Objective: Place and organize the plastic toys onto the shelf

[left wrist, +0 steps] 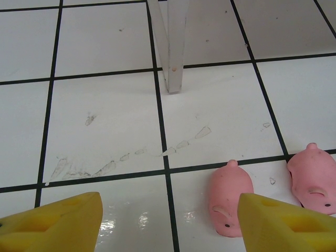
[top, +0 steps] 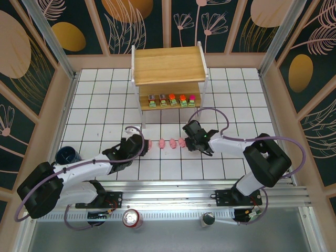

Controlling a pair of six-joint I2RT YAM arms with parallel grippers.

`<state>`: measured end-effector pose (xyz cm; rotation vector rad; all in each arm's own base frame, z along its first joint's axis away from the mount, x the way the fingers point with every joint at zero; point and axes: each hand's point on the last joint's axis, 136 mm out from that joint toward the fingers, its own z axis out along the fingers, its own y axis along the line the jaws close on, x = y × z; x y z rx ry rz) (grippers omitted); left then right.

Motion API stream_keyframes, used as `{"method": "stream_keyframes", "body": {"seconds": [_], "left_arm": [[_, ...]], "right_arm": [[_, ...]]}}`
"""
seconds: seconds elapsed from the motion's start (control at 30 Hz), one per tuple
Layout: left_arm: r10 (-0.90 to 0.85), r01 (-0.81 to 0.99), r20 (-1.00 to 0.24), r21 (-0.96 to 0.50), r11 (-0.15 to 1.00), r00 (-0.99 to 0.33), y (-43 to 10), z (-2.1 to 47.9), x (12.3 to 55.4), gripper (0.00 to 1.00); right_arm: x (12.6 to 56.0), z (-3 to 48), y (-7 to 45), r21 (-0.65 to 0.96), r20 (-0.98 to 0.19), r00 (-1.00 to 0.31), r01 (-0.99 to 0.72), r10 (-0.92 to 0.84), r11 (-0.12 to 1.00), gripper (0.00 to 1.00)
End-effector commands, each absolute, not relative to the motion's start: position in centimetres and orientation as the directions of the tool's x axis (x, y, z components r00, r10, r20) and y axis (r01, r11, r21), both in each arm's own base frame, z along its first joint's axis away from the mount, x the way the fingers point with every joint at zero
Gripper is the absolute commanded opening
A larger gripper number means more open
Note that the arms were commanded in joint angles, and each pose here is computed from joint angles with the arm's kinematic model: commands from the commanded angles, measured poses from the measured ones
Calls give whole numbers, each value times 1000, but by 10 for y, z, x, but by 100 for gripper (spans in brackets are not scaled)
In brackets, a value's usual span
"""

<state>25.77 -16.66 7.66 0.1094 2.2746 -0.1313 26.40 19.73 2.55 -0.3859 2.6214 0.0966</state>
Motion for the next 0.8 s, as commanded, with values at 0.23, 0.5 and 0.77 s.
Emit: {"method": "stream_keyframes", "body": {"seconds": [0.23, 0.5, 0.77], "left_arm": [[52, 146, -771, -53, 988, -635, -171, 78, 263, 69], [76, 167, -775, -38, 985, -628, -176, 79, 267, 70], [71, 186, -789, -55, 981, -610, -175, 85, 266, 70]], "right_arm": [[268, 85, 191, 18, -576, -800, -219, -169, 976, 29], [268, 168, 194, 79, -680, -728, -183, -81, 980, 27], [264, 261, 210, 106, -764, -643, -209, -55, 972, 26]]}}
